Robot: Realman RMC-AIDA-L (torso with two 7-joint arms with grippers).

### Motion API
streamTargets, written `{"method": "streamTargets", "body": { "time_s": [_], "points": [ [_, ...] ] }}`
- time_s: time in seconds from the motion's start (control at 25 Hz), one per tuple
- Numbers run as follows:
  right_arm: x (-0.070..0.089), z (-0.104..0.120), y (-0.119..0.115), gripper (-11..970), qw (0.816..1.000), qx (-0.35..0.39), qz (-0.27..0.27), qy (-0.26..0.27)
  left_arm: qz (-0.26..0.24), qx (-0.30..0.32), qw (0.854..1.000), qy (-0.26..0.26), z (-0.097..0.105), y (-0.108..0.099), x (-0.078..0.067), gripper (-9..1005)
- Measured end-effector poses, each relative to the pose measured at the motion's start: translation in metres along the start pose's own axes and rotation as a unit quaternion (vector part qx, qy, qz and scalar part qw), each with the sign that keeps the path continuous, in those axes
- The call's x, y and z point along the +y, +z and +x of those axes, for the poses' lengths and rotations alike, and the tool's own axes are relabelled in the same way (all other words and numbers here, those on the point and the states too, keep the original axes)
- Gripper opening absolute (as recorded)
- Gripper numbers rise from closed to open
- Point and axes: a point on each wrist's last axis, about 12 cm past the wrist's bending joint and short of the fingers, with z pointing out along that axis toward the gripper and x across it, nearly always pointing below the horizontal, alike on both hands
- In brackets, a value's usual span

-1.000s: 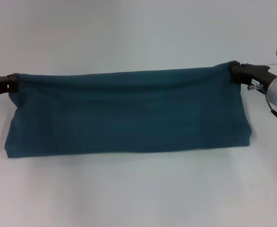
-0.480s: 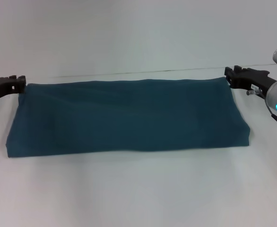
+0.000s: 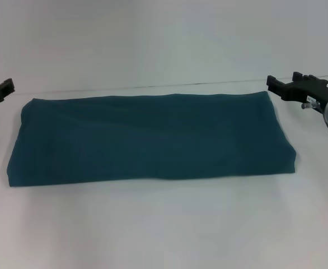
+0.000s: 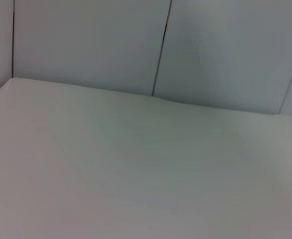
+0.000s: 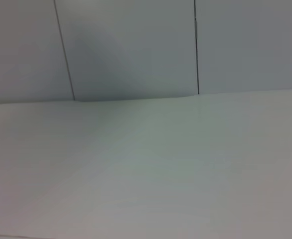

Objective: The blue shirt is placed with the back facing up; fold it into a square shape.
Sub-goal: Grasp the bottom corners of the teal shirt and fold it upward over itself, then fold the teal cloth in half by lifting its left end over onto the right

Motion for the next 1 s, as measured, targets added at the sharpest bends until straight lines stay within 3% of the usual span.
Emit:
{"method": "streamTargets", "body": {
  "time_s": [0.16, 0.4, 0.64, 1.0],
  "points": [
    [-0.002, 0.002, -0.003, 744, 1.0, 0.0, -0.003, 0.009, 0.01, 0.002, 1.0, -0.007, 0.003, -0.003, 0.002, 673],
    [-0.012, 0.002, -0.01, 821, 0.999, 0.011, -0.019, 0.042, 0.023, 0.003, 1.0, -0.007, 0.004, -0.006, 0.002, 798],
    [-0.018, 0.001, -0.016, 818, 0.998, 0.017, -0.029, 0.055, 0.038, 0.002, 0.999, -0.008, 0.002, -0.01, 0.001, 889],
    [-0.023, -0.002, -0.032, 814, 0.991, 0.037, -0.083, 0.099, 0.083, 0.019, 0.994, -0.066, 0.014, -0.036, 0.013, 885]
  ]
}}
